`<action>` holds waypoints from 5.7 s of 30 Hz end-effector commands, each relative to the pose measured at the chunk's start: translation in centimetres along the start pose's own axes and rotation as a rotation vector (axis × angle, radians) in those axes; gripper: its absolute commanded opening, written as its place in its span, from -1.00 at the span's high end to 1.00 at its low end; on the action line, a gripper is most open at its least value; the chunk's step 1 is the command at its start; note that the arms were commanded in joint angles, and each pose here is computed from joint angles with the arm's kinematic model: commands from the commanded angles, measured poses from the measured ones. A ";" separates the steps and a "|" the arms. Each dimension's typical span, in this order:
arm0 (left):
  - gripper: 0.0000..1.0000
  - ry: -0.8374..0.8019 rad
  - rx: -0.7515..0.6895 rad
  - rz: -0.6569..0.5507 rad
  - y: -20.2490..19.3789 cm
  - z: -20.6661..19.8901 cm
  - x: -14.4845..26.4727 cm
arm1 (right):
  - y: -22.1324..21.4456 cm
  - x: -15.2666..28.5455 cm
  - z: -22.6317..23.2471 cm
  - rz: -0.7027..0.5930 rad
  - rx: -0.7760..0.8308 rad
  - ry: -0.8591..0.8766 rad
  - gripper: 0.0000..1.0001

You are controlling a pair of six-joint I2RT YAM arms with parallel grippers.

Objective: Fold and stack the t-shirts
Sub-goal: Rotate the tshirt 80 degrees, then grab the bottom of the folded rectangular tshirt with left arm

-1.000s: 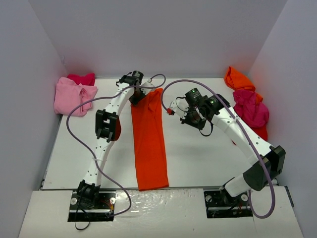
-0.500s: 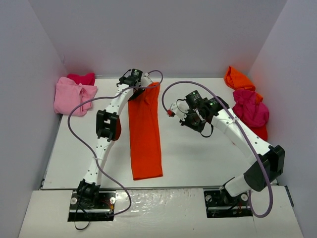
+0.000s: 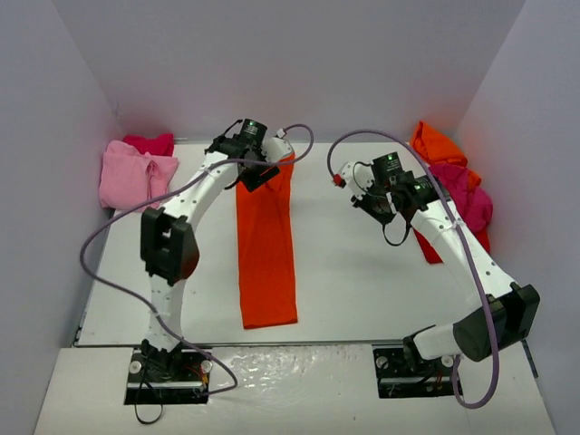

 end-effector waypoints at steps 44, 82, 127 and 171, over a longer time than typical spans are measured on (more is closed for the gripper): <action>0.05 -0.125 -0.306 -0.028 -10.6 -22.3 7.6 | -11.3 -11.4 -8.7 -0.524 -0.991 -0.805 -1.00; 0.16 -0.064 -0.264 -0.033 -10.8 -20.3 6.4 | -8.5 -4.7 -13.1 -0.963 -0.780 -0.500 -1.00; 0.47 -0.174 -0.494 -0.016 -17.0 -29.0 8.1 | -10.8 -13.5 -4.8 -0.788 -0.711 -0.564 -1.00; 0.46 -0.480 -0.532 -0.018 -13.3 -35.7 12.9 | -10.7 -13.5 -4.7 -0.788 -0.711 -0.563 -1.00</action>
Point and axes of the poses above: each gripper's point midway between its finger pads, its own x axis back along the fingers, its own z axis along the line the jaws close on, y = z × x, the point moved 5 cm from there along x, back along the fingers, and after that the axes turned 4 degrees about x, right-handed, at the moved point
